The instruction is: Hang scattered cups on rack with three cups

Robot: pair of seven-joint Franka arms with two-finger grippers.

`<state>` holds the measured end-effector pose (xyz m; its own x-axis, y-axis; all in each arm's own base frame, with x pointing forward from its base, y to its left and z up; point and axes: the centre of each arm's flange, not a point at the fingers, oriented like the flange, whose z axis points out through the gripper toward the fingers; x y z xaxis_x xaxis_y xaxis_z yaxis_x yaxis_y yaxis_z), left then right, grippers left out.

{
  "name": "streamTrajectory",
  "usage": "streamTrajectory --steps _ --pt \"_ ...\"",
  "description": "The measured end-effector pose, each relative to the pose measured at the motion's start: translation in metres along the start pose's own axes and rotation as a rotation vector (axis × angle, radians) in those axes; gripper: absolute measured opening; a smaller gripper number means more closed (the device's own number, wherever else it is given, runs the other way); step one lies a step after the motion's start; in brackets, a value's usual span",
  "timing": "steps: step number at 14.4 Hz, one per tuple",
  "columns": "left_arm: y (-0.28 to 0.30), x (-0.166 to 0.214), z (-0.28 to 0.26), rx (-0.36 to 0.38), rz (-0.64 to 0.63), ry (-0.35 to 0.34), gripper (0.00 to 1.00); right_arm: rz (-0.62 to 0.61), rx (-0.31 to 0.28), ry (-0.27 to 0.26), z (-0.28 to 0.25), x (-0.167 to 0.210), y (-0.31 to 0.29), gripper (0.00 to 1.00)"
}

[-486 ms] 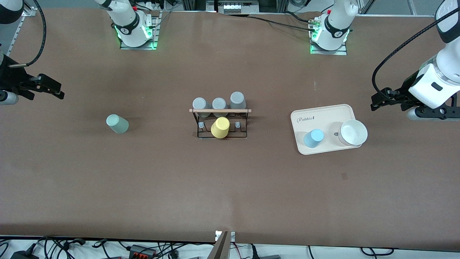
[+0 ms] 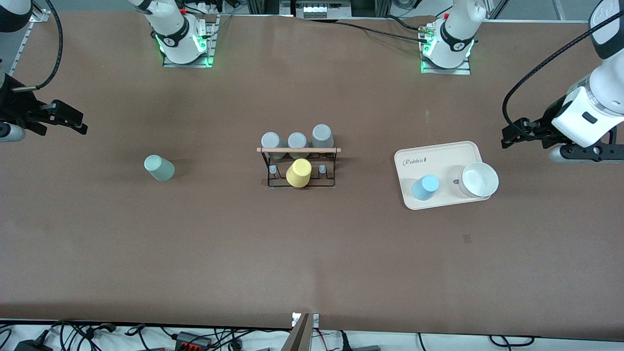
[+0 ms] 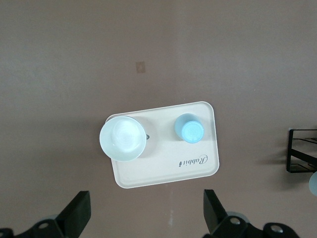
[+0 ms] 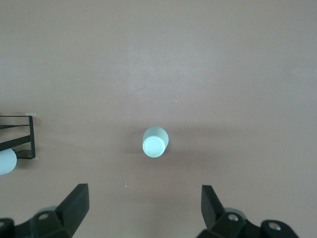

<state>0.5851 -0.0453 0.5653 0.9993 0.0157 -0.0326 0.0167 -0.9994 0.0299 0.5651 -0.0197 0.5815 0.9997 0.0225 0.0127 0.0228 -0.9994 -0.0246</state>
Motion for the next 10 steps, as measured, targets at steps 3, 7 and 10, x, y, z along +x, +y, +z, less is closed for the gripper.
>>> streamTrajectory --steps 3,7,10 --pt "0.022 0.006 0.015 0.003 0.035 -0.023 1.00 0.000 0.000 0.000 0.000 0.000 0.000 1.00" --pt "0.045 0.038 0.107 0.019 0.064 -0.130 1.00 0.000 0.000 0.000 0.000 0.000 0.000 1.00" --pt "0.070 0.057 0.192 0.035 0.090 -0.193 1.00 0.001 0.000 0.000 0.000 0.000 0.000 1.00"
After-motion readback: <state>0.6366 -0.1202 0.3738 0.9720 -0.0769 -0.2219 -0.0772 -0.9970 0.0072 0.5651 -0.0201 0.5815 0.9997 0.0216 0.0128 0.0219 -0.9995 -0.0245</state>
